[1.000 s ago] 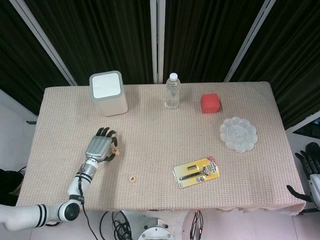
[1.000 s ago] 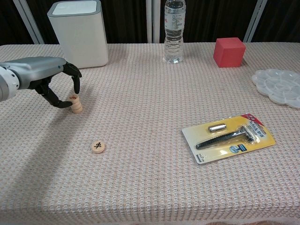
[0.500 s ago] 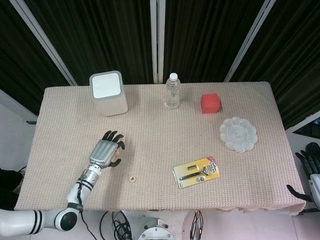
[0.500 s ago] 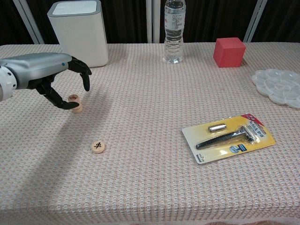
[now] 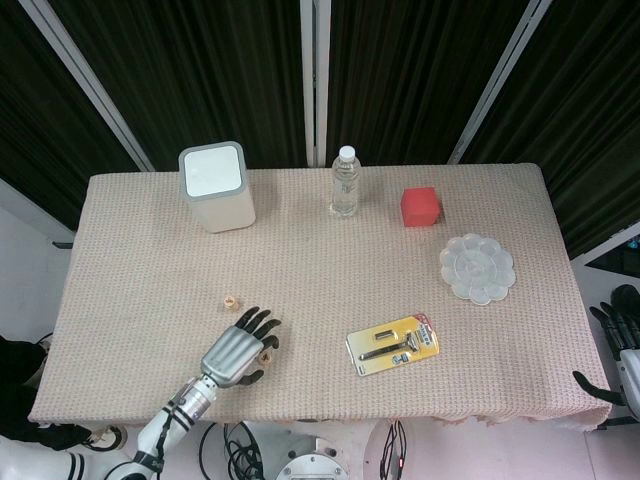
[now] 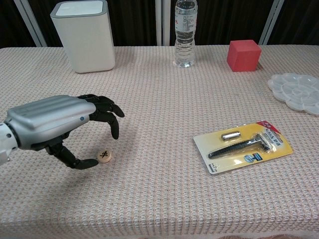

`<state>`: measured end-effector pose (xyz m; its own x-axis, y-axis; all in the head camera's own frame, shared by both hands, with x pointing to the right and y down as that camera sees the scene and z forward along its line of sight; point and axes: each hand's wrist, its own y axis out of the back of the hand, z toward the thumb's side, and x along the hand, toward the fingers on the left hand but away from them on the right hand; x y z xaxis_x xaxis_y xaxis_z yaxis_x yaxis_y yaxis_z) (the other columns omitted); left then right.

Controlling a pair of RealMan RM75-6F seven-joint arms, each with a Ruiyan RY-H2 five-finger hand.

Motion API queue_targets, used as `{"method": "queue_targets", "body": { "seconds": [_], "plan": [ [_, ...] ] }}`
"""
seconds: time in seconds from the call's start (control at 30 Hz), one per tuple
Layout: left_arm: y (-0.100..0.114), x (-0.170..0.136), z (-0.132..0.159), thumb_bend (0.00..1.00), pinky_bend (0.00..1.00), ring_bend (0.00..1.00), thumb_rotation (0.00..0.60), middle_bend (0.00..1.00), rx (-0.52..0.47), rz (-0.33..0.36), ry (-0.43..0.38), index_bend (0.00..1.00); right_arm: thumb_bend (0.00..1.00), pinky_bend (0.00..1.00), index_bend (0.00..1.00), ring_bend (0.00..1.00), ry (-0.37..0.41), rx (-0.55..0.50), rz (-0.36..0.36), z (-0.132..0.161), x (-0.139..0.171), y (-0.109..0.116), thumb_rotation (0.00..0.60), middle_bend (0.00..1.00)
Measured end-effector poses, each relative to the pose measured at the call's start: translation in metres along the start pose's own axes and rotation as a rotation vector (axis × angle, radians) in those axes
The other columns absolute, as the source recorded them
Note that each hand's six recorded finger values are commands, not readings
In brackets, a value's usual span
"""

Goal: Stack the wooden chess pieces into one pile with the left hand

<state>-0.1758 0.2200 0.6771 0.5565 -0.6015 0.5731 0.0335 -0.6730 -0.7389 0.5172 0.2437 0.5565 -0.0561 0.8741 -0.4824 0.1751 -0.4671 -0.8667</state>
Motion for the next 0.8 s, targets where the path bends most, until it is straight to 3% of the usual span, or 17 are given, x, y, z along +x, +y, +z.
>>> {"method": "queue_targets", "body": {
  "seconds": [0.37, 0.8],
  "plan": [
    [-0.018, 0.011, -0.004, 0.24, 0.00, 0.00, 0.600, 0.11, 0.016, -0.008, 0.004, 0.37, 0.16, 0.00, 0.00, 0.00, -0.015, 0.006, 0.004, -0.004, -0.001, 0.000, 0.600, 0.00],
    [-0.023, 0.014, -0.016, 0.25, 0.00, 0.00, 0.600, 0.12, -0.001, -0.015, 0.050, 0.43, 0.16, 0.00, 0.00, 0.00, -0.011, 0.009, 0.015, -0.003, -0.001, -0.003, 0.600, 0.00]
  ]
}}
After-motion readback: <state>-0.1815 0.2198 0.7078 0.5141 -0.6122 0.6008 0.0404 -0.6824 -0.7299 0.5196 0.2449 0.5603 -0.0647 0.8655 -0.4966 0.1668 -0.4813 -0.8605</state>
